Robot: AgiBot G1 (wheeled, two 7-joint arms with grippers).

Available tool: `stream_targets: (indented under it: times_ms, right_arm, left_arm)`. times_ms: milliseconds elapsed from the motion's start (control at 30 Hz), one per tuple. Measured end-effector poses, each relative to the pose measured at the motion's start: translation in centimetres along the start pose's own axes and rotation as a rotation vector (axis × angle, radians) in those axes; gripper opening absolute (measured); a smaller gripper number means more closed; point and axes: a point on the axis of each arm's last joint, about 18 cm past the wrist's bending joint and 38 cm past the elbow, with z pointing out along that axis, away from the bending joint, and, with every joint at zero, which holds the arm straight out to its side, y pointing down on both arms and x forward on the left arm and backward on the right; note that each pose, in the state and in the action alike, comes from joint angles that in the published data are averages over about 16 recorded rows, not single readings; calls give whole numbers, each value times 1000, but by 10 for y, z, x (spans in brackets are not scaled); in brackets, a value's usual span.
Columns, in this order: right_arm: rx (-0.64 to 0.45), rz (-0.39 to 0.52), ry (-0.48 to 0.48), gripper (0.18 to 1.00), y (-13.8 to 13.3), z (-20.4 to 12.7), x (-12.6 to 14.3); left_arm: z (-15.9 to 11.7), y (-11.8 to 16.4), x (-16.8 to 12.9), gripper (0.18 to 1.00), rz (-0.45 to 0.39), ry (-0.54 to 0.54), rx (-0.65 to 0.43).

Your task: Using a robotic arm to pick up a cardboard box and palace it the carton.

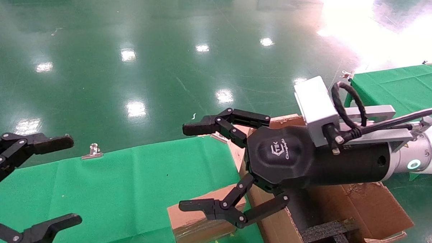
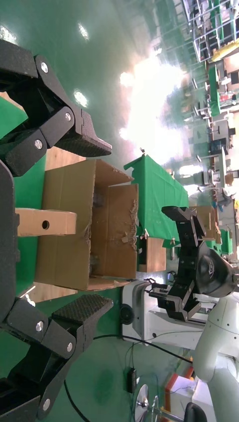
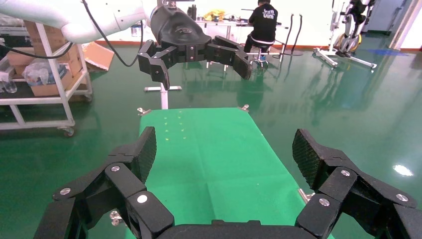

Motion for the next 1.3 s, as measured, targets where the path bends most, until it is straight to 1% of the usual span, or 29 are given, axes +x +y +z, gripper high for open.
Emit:
stream_targets:
  times_ms: [967, 1133, 1300]
  right_arm:
    - [-5, 7, -1, 1001, 2, 0, 0]
    - [-51, 19, -4, 1001, 10, 3, 2]
    - [-162, 27, -16, 1001, 27, 10, 6]
  left_arm:
    - [0, 0, 0, 991, 0, 0, 0]
    - [0, 0, 0, 969, 0, 0, 0]
    - [0, 0, 0, 918, 0, 0, 0]
